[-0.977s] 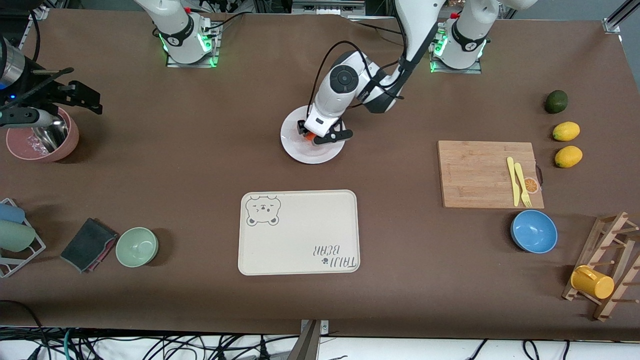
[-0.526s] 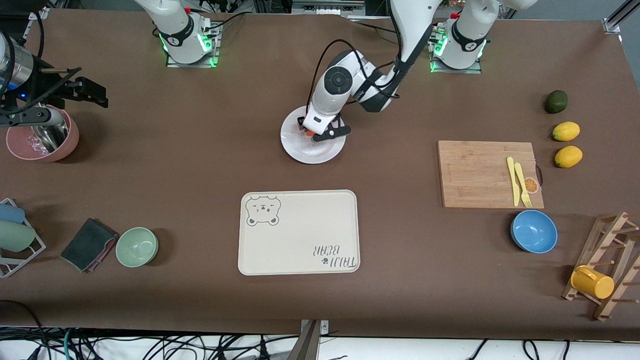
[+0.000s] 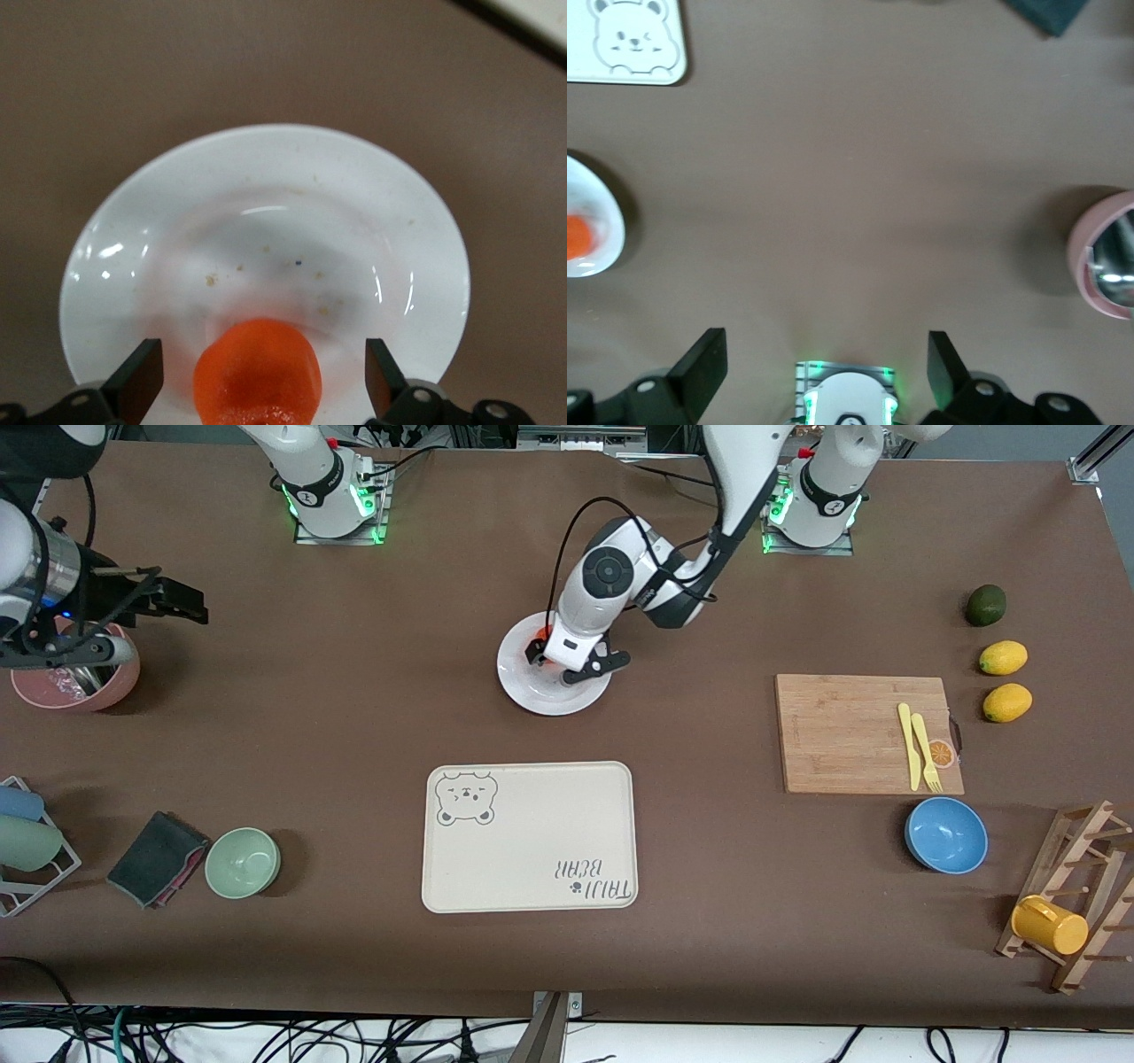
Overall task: Place orange and plate with both arms
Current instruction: 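Open the left gripper to release the orange while the right gripper reaches out, then grasp the plate rim with the right gripper while the left gripper withdraws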
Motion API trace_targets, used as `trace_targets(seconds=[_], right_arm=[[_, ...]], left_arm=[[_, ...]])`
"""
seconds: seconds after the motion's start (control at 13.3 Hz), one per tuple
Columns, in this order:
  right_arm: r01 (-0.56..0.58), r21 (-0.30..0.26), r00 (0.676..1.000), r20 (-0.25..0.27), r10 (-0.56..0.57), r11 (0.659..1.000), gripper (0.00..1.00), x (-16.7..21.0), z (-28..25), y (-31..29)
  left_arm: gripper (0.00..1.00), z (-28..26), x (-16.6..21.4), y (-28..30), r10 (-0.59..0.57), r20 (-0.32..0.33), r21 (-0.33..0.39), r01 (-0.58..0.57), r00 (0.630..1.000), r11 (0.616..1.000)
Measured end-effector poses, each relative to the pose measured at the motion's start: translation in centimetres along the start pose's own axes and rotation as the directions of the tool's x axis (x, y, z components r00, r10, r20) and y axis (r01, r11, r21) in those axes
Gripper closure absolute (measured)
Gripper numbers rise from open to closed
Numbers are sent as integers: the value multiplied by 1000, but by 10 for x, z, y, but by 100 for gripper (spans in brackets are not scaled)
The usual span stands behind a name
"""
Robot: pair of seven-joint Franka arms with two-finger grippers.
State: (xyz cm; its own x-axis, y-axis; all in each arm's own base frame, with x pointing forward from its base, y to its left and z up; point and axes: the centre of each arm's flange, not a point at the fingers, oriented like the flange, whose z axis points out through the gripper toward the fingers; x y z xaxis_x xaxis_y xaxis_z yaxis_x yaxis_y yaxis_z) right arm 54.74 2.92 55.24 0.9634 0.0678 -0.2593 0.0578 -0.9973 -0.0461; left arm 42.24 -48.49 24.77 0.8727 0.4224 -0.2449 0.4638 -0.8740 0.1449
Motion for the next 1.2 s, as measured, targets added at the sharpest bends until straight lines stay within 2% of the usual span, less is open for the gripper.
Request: trace_targets(seconds=[0.15, 0.3, 0.45, 0.6, 0.75, 0.9, 1.05, 1.2], right_arm=[[8, 58, 999, 41, -11, 998, 0, 14, 20, -7], [19, 184, 996, 86, -35, 983, 0, 28, 43, -26], [8, 297, 992, 121, -46, 955, 0, 41, 71, -41], [-11, 389, 991, 126, -42, 921, 0, 55, 113, -65], [-5, 425, 993, 107, -45, 905, 0, 64, 166, -109], [42, 435, 987, 119, -104, 899, 0, 62, 211, -158], [93, 519, 977, 118, -178, 850, 0, 63, 243, -182], [133, 622, 972, 70, -224, 772, 0, 67, 281, -181]], left_arm=[[0, -64, 39, -8, -57, -9, -24, 57, 998, 998], [0, -128, 80, -33, -61, -15, -31, 61, 998, 998], [0, -183, 113, -63, -5, -23, -34, 4, 1000, 999], [0, -226, 141, -98, 99, -25, -20, -100, 995, 995], [0, -262, 163, -135, 189, -28, 18, -189, 981, 982], [0, -296, 175, -171, 254, -39, 81, -250, 966, 965], [0, -336, 183, -205, 348, -87, 170, -331, 933, 928], [0, -369, 186, -241, 432, -72, 259, -402, 899, 878]])
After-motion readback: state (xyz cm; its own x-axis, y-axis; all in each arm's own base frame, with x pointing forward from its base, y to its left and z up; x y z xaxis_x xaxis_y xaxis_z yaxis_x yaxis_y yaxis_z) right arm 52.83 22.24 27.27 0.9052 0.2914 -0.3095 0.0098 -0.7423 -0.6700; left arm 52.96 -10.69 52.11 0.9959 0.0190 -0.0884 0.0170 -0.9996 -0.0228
